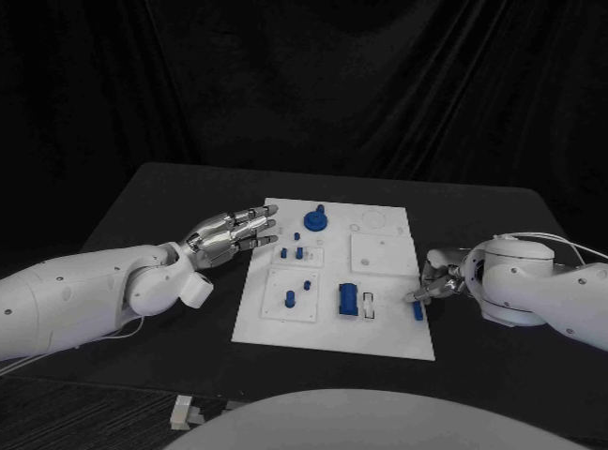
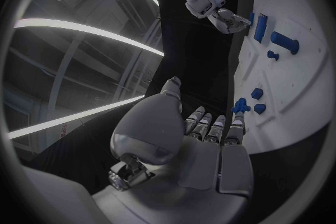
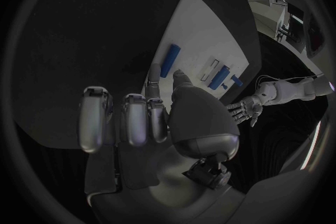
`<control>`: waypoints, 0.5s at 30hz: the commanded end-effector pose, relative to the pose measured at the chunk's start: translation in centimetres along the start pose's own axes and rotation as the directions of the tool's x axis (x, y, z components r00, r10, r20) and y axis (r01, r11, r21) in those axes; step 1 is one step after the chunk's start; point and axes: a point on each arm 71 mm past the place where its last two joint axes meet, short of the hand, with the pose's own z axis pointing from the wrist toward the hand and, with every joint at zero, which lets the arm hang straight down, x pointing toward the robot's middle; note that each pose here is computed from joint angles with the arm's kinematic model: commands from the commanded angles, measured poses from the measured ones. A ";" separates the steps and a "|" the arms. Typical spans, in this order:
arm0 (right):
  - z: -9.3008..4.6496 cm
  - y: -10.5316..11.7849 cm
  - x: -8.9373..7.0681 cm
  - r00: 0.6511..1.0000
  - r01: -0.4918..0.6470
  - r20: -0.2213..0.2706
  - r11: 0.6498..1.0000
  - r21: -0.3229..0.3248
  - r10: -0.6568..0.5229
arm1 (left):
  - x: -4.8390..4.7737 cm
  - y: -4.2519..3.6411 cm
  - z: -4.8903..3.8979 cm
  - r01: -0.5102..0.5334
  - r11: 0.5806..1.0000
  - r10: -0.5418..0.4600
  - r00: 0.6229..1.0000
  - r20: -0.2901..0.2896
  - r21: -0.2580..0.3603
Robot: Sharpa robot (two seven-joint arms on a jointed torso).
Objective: Assemble the parts on the task board
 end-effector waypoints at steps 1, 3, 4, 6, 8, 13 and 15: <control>0.2 0.0 0.5 1.000 -0.011 0.003 1.000 0.015 0.011 | 0.19 -0.01 0.07 0.015 1.000 -0.015 1.000 -0.012 0.013; 0.3 0.1 0.8 1.000 -0.012 -0.004 1.000 0.013 0.012 | 0.19 0.01 0.05 0.015 1.000 -0.015 1.000 -0.012 0.012; 0.4 0.2 1.0 1.000 -0.012 -0.008 1.000 0.012 0.012 | 0.19 0.02 0.05 0.015 1.000 -0.015 1.000 -0.012 0.011; 0.5 0.3 1.2 1.000 -0.012 -0.012 1.000 0.011 0.012 | 0.19 0.04 0.05 0.016 1.000 -0.016 1.000 -0.013 0.010; 0.6 0.4 1.4 1.000 -0.011 -0.018 1.000 0.010 0.011 | 0.20 0.08 0.06 0.017 1.000 -0.017 1.000 -0.014 0.009; 0.7 0.5 1.7 1.000 -0.010 -0.026 1.000 0.008 0.010 | 0.23 0.16 0.07 0.019 1.000 -0.018 1.000 -0.016 0.007; 0.7 0.5 1.7 1.000 -0.011 -0.025 1.000 0.006 0.011 | 0.23 0.20 0.06 0.019 1.000 -0.019 1.000 -0.016 0.006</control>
